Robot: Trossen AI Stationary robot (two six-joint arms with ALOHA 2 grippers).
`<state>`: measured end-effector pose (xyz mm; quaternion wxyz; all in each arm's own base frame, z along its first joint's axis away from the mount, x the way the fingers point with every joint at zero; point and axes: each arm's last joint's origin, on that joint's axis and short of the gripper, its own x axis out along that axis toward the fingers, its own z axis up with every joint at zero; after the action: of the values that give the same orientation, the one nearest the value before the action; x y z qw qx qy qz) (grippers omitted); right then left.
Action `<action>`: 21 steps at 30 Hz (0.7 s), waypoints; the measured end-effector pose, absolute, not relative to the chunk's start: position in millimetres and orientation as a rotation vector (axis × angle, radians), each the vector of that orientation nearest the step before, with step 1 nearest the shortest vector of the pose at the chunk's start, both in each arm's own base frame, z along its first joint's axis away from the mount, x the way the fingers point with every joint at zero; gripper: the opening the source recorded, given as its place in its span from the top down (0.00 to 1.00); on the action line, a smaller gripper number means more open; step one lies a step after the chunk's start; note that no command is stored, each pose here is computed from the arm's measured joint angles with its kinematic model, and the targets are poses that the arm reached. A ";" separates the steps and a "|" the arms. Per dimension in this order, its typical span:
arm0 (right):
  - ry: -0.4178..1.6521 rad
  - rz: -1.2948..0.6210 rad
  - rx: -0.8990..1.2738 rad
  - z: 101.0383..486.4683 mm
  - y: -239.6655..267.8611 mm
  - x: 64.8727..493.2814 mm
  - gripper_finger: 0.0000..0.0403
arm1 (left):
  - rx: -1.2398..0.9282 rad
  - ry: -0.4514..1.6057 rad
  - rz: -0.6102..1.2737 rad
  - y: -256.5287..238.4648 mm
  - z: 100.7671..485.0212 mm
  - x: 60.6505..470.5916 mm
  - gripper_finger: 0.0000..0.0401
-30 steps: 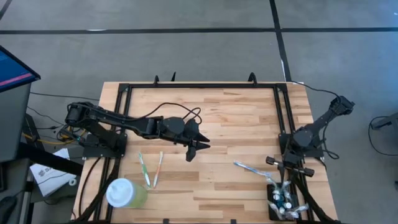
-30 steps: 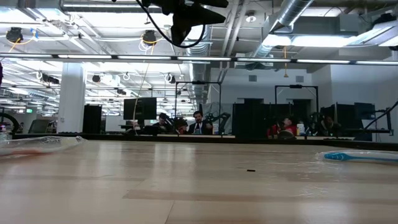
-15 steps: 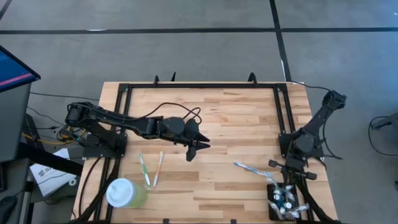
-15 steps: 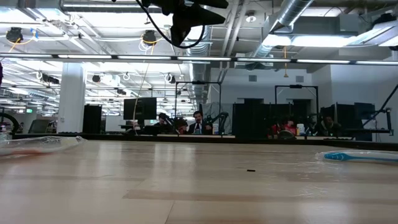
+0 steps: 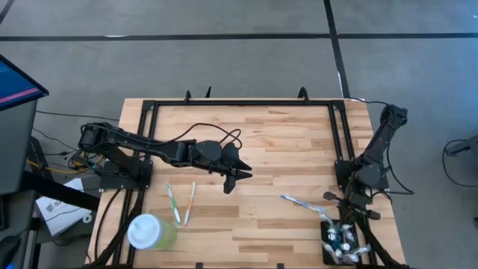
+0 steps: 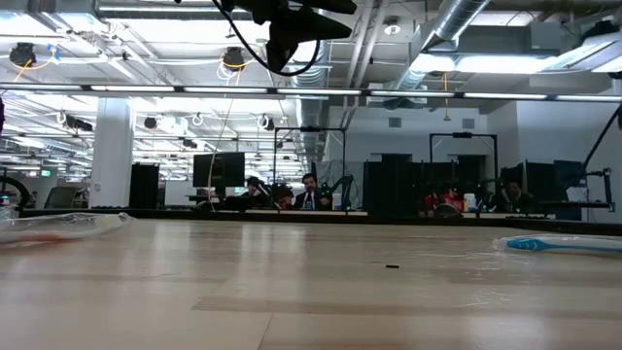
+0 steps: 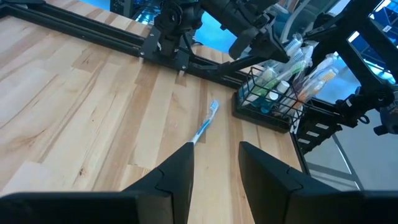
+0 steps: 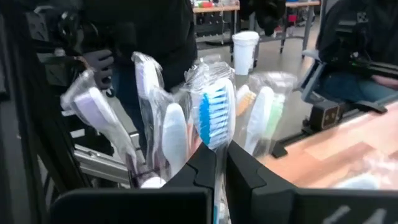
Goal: Pick & Place toothbrushing station
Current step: Put the left blue toothbrush into the black organizer
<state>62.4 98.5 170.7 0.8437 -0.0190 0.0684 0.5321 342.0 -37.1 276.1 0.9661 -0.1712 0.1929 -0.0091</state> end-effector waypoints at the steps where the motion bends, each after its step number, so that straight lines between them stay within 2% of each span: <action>1: 0.153 1.121 -0.044 169.8 98.6 62.1 0.99 | -0.346 0.391 -0.018 -37.1 276.1 342.0 0.70; 13: 0.248 1.089 0.001 157.1 97.4 61.9 0.99 | -0.347 0.390 -0.012 -34.9 276.1 342.1 0.70; 21: 0.227 1.090 0.015 157.0 97.7 62.2 0.97 | -0.352 0.389 -0.004 -32.3 276.1 342.4 0.70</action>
<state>62.2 97.7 157.0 0.8491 0.0073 0.1075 0.5171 342.4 -32.3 276.1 0.9658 -0.1741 0.1920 -0.0019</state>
